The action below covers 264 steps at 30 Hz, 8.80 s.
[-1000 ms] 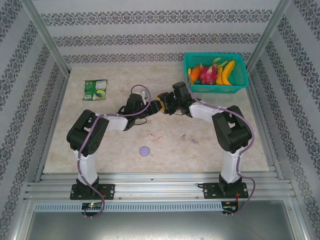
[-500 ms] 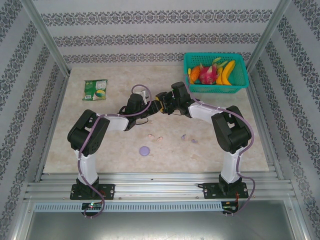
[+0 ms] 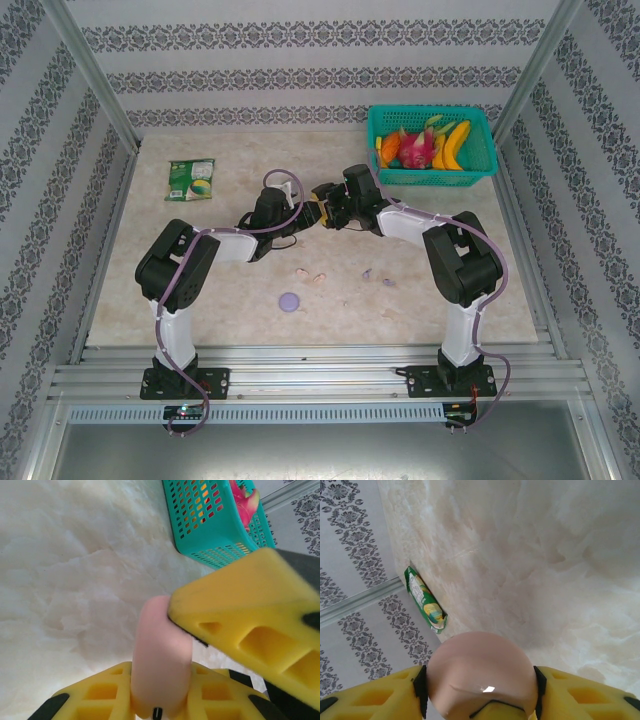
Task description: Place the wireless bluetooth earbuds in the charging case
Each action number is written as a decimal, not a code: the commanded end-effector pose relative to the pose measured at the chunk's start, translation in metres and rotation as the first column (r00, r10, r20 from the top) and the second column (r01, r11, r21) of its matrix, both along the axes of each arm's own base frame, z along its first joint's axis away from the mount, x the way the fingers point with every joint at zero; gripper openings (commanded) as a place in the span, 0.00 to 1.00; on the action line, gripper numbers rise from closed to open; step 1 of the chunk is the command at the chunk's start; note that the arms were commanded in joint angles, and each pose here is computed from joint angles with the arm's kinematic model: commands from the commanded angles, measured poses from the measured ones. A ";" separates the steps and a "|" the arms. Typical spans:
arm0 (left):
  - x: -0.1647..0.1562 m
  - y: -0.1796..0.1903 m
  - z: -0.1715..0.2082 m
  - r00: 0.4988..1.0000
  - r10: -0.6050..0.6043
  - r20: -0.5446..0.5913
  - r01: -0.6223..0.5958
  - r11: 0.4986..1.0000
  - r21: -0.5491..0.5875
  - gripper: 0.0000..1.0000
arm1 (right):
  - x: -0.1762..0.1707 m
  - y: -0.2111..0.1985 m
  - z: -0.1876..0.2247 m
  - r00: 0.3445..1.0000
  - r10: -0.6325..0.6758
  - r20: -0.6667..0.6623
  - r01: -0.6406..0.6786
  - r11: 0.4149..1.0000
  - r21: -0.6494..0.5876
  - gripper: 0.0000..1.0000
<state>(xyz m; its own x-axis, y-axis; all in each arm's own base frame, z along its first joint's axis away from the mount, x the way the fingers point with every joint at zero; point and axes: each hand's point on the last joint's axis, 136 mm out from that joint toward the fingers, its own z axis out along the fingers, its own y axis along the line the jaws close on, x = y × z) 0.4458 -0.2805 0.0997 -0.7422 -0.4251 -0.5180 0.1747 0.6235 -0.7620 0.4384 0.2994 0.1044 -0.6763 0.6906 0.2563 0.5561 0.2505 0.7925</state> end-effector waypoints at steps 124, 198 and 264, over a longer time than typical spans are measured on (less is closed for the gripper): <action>-0.076 -0.024 0.128 0.849 -0.506 0.154 0.526 0.838 -0.146 0.00 | -0.048 -0.034 0.072 0.673 0.421 0.608 -0.377 0.903 -0.208 0.30; -0.035 0.052 0.104 0.859 -0.484 -0.166 0.483 0.660 0.575 0.96 | -0.019 -0.041 0.026 0.363 0.853 0.375 -0.354 0.498 -0.792 0.00; -0.082 -0.013 0.069 0.521 -0.820 -0.237 0.838 0.544 -0.036 0.46 | -0.067 -0.041 0.075 0.245 0.811 0.531 -0.429 0.582 -0.691 0.00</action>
<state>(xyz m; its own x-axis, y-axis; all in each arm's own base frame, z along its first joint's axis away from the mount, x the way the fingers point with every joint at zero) 0.3700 -0.2869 0.1645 -0.8389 0.4488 -0.3078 0.4890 0.3734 -0.7883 0.3684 0.2585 0.1505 -0.7339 -0.1689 -0.6579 -0.6108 0.5878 0.5305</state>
